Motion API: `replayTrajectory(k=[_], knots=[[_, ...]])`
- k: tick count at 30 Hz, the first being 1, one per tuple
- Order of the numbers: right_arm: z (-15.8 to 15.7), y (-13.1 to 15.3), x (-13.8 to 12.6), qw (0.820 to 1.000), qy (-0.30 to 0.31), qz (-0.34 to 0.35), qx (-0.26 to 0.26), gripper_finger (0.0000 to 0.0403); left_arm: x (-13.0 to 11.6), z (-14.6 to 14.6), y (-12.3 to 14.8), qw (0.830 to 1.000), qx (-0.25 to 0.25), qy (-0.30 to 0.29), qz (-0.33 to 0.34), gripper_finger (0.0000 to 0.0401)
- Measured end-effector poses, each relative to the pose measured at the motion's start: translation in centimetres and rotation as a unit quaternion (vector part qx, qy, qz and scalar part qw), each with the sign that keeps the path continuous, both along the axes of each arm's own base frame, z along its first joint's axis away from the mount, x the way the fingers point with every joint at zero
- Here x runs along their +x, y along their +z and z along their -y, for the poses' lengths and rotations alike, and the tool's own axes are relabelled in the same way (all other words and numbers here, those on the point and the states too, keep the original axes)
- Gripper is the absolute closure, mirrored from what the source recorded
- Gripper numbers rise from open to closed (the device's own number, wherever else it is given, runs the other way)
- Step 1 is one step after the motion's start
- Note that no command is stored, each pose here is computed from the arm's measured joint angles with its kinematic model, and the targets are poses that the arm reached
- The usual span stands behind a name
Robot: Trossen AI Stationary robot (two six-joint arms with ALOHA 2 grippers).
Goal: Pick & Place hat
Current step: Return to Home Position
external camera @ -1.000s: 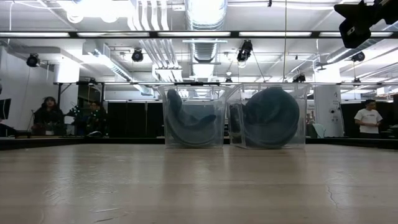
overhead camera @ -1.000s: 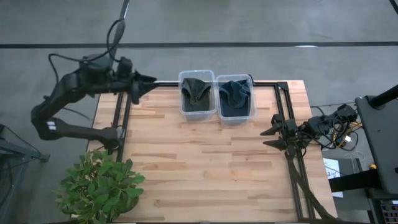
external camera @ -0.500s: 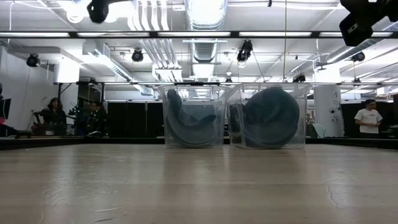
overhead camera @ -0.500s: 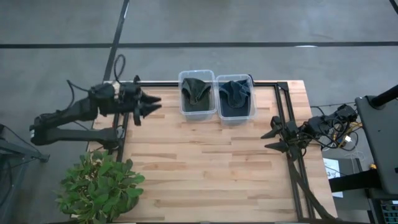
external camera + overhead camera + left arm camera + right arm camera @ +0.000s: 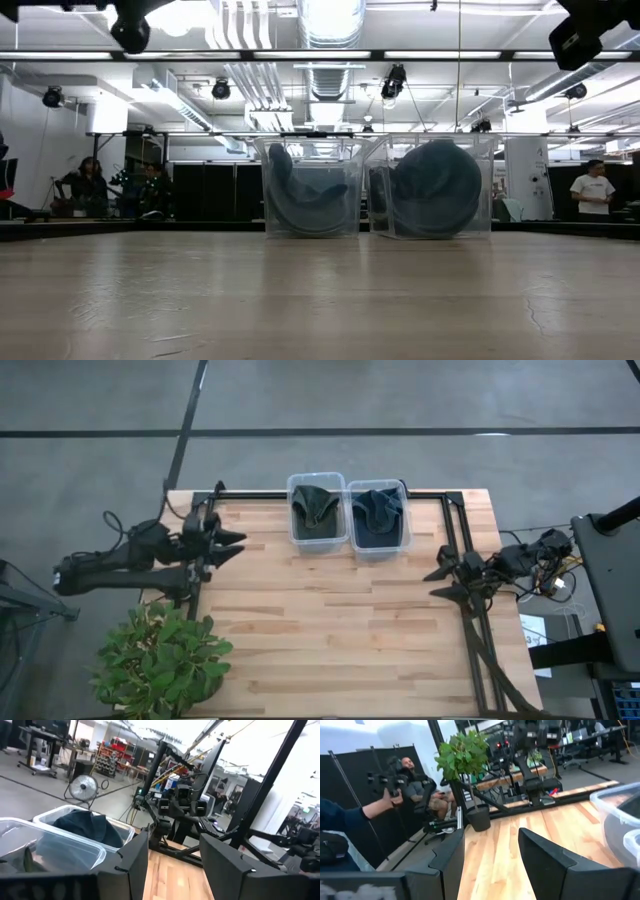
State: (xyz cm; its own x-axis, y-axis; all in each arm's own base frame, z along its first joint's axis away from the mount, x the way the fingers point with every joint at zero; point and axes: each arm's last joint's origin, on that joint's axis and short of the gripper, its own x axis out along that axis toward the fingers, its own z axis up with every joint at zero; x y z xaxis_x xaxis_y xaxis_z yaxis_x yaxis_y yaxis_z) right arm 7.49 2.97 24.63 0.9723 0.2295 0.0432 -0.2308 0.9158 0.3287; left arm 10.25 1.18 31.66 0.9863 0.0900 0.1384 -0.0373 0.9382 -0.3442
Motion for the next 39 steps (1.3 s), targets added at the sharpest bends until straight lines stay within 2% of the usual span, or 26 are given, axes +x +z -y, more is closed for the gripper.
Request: replayTrajectory(k=[7,10,13,20,24,27,39], knots=[[0.3,0.5,-1.1,0.998,0.033,0.044,-0.007,0.0225,-1.8,0.2,-2.5,1.0,-0.004,0.004,-0.011,0.0231],[0.5,0.5,-1.5,0.998,0.034,0.05,-0.004,0.0223,-1.8,0.2,-4.4,0.998,-0.015,0.004,-0.059,0.0231],[0.4,0.4,-1.4,0.998,0.033,0.05,-0.023,0.0223,-1.9,0.2,-5.1,0.999,-0.014,0.003,-0.051,0.0231],[0.0,-0.5,-0.4,0.998,0.032,0.023,-0.042,0.0224,-1.2,0.1,-8.2,0.999,-0.008,0.004,-0.046,0.0231],[-0.3,-1.1,0.1,0.998,0.031,0.038,-0.035,0.0223,-0.9,0.1,-9.8,0.999,-0.005,0.004,-0.035,0.0231],[-0.4,-1.7,0.4,0.998,0.032,0.034,-0.035,0.0222,-0.7,0.1,-11.3,0.998,-0.013,0.004,-0.056,0.0231],[-0.7,-4.1,1.0,0.999,0.035,-0.001,-0.039,0.0222,-0.6,0.0,-14.3,0.997,-0.014,0.006,-0.073,0.0231]])
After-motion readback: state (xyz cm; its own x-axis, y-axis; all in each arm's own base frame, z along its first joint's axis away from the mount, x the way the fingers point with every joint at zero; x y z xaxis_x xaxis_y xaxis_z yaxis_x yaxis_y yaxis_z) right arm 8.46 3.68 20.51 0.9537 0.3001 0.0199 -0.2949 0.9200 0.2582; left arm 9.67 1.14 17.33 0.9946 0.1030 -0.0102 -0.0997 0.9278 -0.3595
